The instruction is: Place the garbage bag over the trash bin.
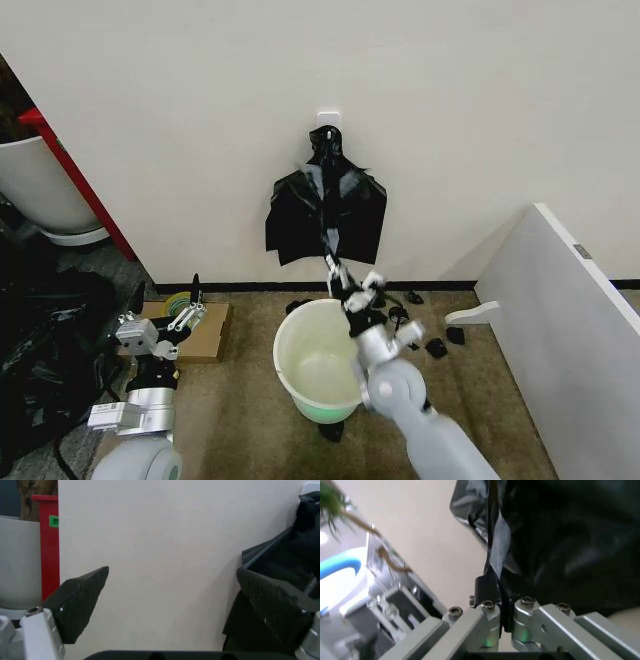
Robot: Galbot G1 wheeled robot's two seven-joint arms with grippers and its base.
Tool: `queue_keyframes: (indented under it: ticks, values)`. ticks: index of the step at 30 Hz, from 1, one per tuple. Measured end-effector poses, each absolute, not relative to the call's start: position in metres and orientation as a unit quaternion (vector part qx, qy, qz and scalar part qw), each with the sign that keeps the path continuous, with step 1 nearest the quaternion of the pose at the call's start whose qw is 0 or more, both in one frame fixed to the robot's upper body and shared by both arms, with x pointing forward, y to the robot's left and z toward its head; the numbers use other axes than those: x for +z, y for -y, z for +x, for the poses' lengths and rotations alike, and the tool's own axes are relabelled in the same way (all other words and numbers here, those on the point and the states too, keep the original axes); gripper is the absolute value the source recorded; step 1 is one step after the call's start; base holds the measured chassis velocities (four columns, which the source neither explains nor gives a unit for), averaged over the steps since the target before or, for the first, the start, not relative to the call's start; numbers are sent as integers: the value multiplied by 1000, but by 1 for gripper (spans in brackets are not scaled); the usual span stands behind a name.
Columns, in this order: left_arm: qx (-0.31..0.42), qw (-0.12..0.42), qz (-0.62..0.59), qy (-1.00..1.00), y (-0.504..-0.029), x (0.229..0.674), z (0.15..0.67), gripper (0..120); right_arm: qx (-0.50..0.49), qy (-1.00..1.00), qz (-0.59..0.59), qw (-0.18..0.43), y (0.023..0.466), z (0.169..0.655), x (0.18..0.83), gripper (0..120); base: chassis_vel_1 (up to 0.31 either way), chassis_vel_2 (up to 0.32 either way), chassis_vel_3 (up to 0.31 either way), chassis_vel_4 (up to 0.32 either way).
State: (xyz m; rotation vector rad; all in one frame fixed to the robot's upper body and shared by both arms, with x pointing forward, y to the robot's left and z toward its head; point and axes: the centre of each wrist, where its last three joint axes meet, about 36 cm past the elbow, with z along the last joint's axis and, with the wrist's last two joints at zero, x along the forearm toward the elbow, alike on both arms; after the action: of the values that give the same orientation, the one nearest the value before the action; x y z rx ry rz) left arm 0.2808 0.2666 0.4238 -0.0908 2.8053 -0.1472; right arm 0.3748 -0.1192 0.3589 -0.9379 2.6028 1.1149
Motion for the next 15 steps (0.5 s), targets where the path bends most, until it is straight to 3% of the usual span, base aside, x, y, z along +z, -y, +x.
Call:
queue_keyframes:
  ticks: [15]
  values:
    - [-52,175,-27,-983,-266,433,278,100,180,-861,-465,101,186,359,295,0,0,0,0,0]
